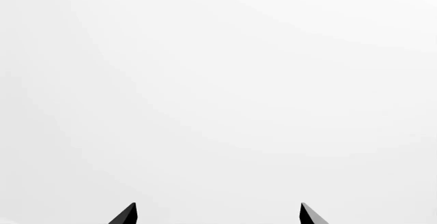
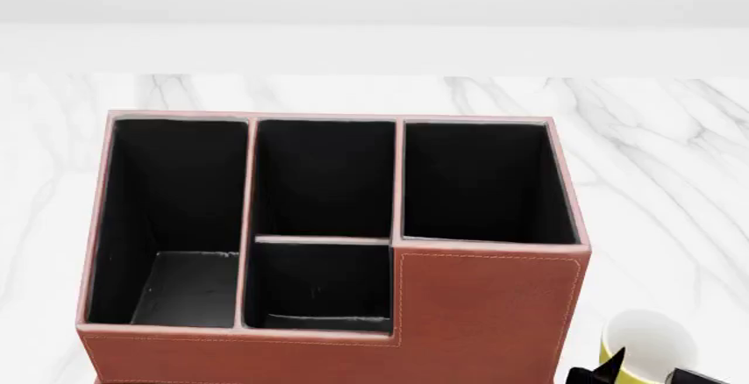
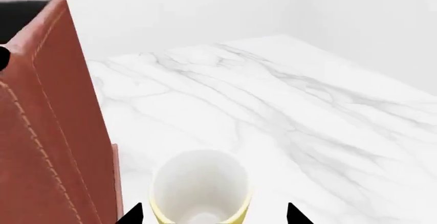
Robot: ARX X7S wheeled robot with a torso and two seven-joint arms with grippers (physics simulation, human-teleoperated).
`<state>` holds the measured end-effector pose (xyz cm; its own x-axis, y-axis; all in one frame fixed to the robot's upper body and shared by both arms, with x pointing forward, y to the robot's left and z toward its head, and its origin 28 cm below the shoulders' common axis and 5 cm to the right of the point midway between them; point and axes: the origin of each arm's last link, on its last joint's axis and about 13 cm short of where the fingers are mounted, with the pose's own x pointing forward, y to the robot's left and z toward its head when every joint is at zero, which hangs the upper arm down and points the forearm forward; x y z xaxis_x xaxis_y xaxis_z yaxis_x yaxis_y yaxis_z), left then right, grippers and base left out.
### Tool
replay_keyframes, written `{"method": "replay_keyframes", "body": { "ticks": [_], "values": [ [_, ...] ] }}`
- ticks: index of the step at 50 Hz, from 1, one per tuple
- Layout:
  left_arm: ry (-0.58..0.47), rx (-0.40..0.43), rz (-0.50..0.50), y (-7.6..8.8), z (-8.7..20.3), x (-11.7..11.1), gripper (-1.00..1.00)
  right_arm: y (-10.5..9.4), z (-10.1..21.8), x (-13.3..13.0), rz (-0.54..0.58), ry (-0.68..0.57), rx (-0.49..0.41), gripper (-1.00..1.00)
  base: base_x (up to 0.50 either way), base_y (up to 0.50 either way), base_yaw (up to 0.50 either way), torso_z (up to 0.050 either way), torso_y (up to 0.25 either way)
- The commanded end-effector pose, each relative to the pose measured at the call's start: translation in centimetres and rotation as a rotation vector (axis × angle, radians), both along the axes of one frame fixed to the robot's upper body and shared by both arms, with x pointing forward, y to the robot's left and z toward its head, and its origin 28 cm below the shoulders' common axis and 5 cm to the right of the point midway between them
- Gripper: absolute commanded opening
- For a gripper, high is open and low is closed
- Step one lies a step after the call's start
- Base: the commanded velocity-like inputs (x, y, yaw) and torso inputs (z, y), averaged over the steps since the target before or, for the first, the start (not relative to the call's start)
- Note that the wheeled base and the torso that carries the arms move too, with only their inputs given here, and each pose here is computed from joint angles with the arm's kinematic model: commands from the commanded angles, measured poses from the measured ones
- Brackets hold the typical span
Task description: Pick up the yellow and white mug and place it to the right of the caddy.
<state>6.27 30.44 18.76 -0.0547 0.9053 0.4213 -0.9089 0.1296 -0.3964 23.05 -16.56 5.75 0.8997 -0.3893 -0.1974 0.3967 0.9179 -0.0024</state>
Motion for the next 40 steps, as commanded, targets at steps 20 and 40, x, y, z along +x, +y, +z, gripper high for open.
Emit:
{"method": "replay_keyframes", "body": {
  "ticks": [20,40],
  "values": [
    [0.000,-0.001,-0.004,0.0,0.0,0.0,1.00,0.7,7.7,-3.0,0.018,-0.269,-0.058,1.00,0.00,0.00,0.00,0.000,0.000],
    [0.000,-0.001,-0.006,-0.1,0.0,0.0,1.00,1.5,11.6,-5.6,0.045,-0.416,-0.101,1.00,0.00,0.00,0.00,0.000,0.000]
  ]
}}
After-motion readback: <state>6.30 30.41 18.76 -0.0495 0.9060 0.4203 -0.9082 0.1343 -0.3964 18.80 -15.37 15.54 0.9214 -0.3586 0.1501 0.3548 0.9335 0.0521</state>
